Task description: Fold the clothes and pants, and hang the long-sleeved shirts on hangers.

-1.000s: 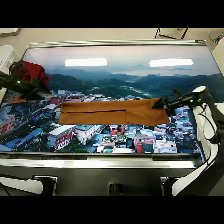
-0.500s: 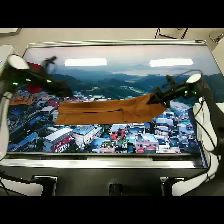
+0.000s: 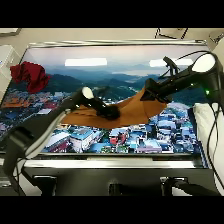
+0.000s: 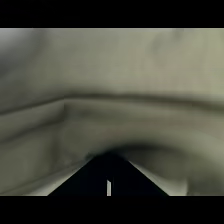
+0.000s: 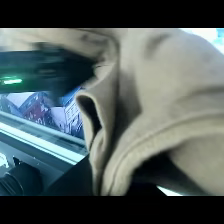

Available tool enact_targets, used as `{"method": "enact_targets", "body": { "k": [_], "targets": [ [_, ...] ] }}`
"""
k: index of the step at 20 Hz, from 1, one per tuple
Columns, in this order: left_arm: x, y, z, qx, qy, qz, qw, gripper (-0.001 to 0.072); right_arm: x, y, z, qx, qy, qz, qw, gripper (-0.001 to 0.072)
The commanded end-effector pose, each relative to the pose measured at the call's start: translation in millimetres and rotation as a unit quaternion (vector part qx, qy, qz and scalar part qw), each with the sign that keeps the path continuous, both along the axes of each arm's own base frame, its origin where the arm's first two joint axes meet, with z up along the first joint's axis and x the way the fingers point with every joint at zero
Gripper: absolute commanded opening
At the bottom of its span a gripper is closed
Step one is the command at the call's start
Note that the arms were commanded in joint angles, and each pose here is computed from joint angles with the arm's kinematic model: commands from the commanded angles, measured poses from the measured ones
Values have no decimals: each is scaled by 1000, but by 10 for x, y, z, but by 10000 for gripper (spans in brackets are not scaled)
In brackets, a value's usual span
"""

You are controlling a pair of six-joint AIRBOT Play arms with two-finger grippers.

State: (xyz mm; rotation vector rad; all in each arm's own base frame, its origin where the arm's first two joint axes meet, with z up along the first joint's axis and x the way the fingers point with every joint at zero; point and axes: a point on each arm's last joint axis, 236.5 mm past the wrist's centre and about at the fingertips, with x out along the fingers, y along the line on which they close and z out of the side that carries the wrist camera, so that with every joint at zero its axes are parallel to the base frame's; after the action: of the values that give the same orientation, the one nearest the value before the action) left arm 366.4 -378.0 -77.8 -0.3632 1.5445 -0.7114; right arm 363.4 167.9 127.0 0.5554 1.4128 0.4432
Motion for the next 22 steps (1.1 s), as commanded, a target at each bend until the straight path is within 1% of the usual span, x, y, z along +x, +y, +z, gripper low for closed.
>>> {"method": "enact_targets", "body": {
  "k": [1,3,5,6,8,11,13,14,16,18,20,21,22],
  "targets": [
    [-363,-818,-105,-75,63,45,994,26,-207,112,215,-18,-16,-3,1000,51],
    [-460,-1229,14,-127,81,82,985,26,-233,123,232,-23,-18,-5,1000,51],
    [-397,-1459,122,-160,77,126,976,25,-205,78,208,-34,-22,-10,999,51],
    [-323,-1475,152,-168,73,142,973,25,-181,55,195,-39,-23,-16,999,51],
    [-119,-1298,144,-163,52,142,975,23,-116,84,149,-37,-25,-19,999,51],
    [376,-508,199,-106,-22,109,988,22,-6,353,-47,-28,-21,1,999,51],
    [778,309,445,-51,-82,108,989,22,116,727,-181,14,-12,6,1000,51],
    [975,761,638,-25,-113,121,986,22,186,951,-253,42,-8,7,999,51],
    [1294,1722,1177,14,-179,172,969,22,293,1359,-456,88,10,3,996,51],
    [1384,2511,1849,15,-230,239,943,23,349,1791,-770,129,41,-2,991,51],
    [1275,3101,2500,17,-288,287,913,24,361,2193,-1100,167,75,-15,983,54],
    [1189,3281,2757,20,-313,302,900,24,345,2375,-1247,185,97,-27,978,123],
    [1098,3408,2976,23,-338,309,889,24,318,2562,-1342,212,120,-37,969,411]
  ]
}}
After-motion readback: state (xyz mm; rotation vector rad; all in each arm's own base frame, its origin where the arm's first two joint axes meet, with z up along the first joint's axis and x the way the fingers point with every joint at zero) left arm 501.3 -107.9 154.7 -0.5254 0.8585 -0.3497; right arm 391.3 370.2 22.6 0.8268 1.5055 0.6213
